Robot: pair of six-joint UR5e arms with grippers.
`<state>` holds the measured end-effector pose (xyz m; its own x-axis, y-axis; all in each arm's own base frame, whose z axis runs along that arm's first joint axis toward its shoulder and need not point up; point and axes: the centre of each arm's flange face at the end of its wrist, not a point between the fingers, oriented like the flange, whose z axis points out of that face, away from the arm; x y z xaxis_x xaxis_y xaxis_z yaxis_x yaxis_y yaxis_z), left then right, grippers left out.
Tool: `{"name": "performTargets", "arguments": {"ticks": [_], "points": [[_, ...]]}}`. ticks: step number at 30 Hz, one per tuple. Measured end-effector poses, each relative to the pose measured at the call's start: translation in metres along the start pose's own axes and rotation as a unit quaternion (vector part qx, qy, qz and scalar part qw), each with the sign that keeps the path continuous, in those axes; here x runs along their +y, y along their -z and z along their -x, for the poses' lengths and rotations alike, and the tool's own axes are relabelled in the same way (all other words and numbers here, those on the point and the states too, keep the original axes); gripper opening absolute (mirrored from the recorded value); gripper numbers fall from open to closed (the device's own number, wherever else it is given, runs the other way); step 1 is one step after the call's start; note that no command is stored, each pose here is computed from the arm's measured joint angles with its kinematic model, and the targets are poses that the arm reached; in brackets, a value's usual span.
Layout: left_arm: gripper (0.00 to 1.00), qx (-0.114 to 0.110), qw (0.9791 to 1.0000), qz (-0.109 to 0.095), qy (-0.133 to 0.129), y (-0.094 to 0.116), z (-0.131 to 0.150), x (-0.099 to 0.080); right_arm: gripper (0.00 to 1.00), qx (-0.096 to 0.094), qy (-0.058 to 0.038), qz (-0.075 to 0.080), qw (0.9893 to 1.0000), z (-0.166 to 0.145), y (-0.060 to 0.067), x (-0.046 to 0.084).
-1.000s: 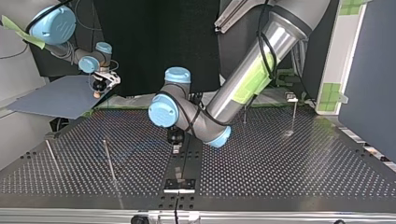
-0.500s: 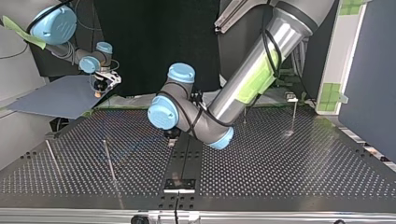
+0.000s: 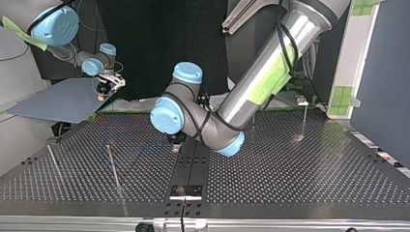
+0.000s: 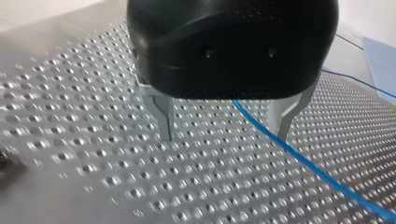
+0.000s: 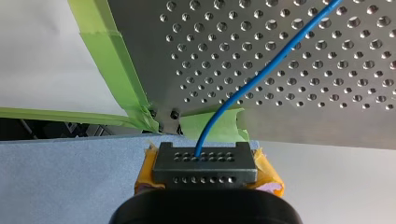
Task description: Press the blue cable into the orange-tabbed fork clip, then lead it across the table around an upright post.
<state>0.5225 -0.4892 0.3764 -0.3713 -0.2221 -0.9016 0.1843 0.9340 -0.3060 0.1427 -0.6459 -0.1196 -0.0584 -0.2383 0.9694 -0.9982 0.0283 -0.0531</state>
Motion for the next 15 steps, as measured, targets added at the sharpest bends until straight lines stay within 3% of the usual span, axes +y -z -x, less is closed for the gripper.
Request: {"name": "performTargets", "arguments": {"ticks": [8,15], "points": [[1.00,-0.014,0.9998,-0.017,-0.002,0.030,0.023,-0.018,0.00,-0.001,-0.0002,0.000,1.0000,0.001,0.000,0.000],[1.00,-0.036,0.9977,-0.054,-0.022,0.068,0.052,-0.042,0.00,0.000,-0.0016,0.000,1.0000,0.001,0.000,0.000]]}}
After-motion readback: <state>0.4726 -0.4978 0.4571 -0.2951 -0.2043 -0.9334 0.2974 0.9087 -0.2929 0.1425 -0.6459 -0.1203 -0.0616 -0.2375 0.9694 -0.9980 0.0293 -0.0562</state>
